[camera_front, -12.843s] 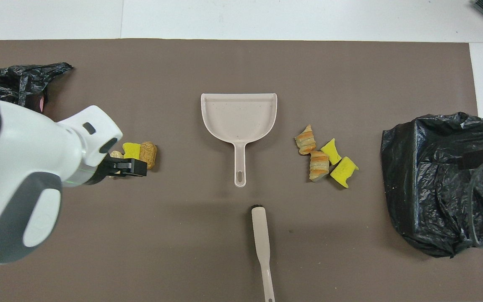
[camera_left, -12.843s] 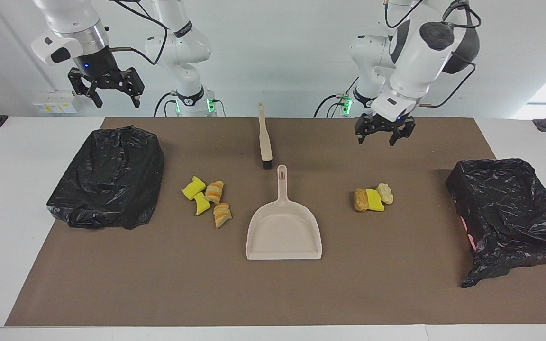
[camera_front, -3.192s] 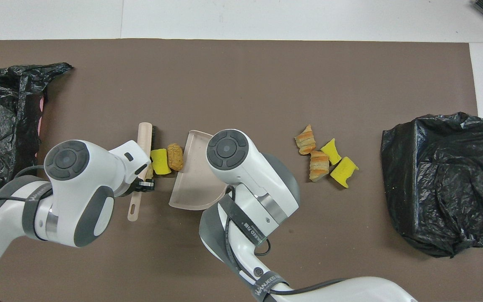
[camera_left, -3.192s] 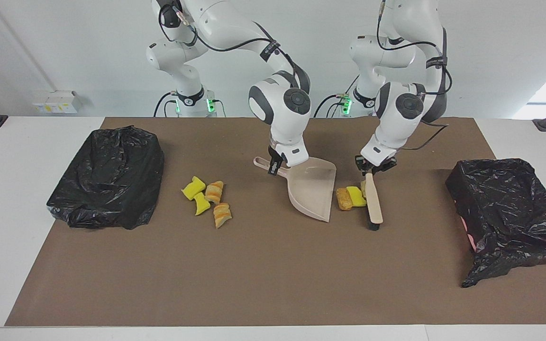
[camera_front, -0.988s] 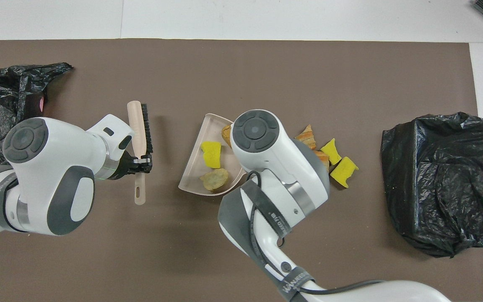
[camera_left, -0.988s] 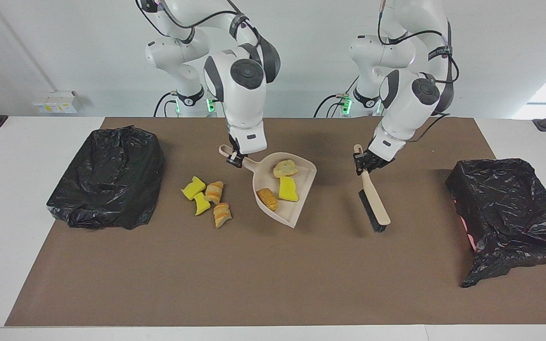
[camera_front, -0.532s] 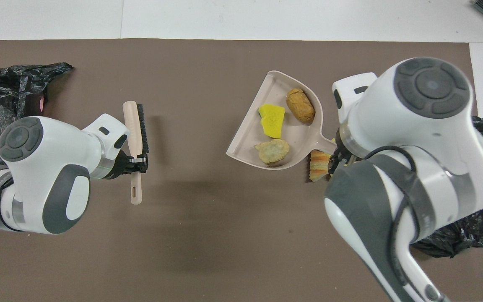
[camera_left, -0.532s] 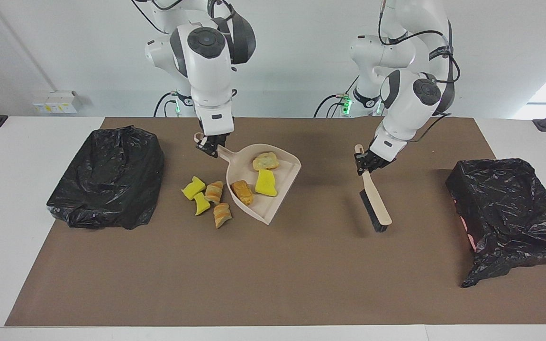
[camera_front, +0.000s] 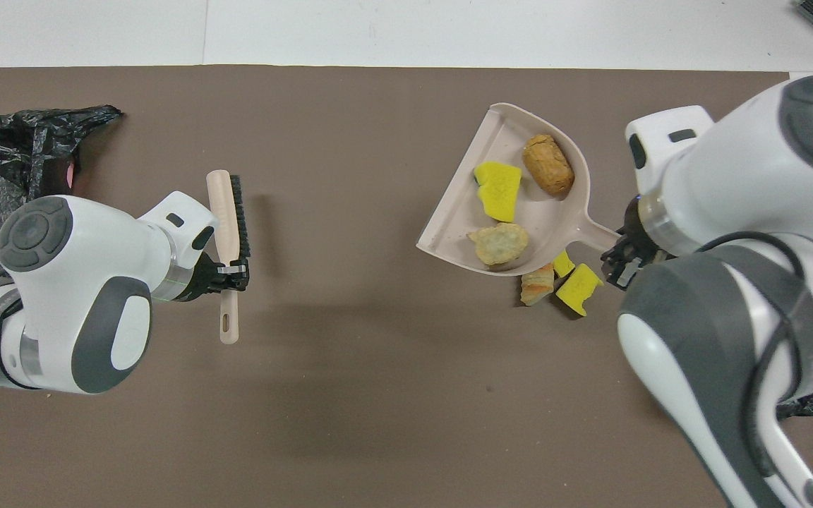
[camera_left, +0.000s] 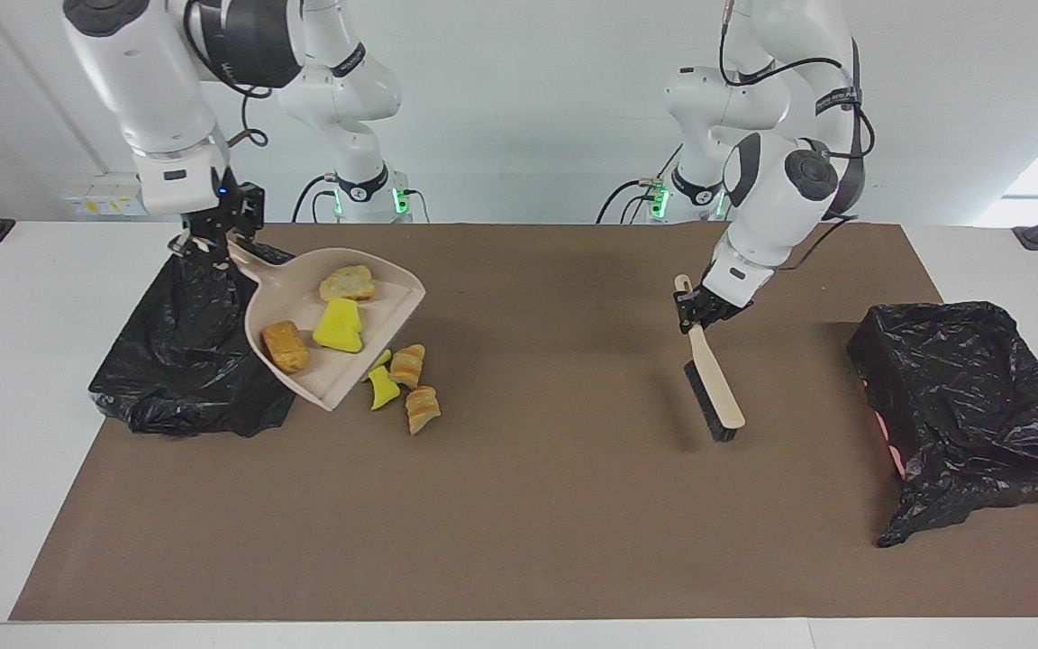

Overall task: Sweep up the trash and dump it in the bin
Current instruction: 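Carry the loaded dustpan over the black bag with the right gripper, then tip the dustpan into the bag while the left gripper sets the brush down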

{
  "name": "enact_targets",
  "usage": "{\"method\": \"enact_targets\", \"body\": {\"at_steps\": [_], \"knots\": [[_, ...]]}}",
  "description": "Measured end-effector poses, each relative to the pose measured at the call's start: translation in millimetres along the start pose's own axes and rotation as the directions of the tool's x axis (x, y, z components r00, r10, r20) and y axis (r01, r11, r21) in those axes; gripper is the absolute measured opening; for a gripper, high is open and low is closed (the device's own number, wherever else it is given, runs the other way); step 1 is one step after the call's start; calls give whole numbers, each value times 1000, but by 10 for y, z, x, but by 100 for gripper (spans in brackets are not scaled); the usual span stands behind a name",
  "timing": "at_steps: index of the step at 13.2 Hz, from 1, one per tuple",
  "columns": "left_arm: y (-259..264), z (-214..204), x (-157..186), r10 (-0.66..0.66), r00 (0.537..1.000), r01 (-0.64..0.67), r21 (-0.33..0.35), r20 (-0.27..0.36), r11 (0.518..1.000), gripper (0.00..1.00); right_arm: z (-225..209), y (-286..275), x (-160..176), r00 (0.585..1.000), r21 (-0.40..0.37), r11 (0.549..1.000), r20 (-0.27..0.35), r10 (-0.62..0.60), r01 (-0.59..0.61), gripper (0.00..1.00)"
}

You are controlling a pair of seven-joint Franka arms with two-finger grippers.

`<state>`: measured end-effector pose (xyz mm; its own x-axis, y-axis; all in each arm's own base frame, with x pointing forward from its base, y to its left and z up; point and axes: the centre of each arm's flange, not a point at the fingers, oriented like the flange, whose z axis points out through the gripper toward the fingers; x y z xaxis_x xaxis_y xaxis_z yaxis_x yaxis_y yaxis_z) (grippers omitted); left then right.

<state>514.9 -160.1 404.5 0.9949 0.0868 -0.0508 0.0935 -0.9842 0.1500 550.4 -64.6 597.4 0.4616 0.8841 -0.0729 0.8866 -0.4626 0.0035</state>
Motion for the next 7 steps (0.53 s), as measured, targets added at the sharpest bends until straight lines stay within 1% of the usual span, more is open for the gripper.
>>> {"method": "enact_targets", "body": {"at_steps": [2, 3, 4, 5, 6, 7], "knots": [[34, 6, -14, 7, 1000, -7, 0, 1, 1000, 26, 46, 207, -671, 1000, 7, 1000, 5, -26, 26, 32], [51, 10, -22, 10, 1000, -10, 1, 2, 1000, 26, 57, 268, -978, 999, 6, 999, 23, -32, 32, 32], [79, 16, -36, 16, 1000, -16, 1, 4, 1000, 26, 52, 305, -1247, 998, 0, 999, 58, -33, 33, 32], [122, 30, -60, 24, 1000, -24, 3, 9, 1000, 26, 36, 321, -1430, 995, -8, 999, 96, -32, 33, 32], [179, 57, -100, 33, 999, -33, 5, 17, 999, 26, 19, 339, -1552, 989, -26, 999, 145, -37, 42, 32], [289, 99, -176, 39, 999, -39, 9, 26, 999, 26, 17, 358, -1621, 977, -53, 997, 207, -47, 59, 32]]}}
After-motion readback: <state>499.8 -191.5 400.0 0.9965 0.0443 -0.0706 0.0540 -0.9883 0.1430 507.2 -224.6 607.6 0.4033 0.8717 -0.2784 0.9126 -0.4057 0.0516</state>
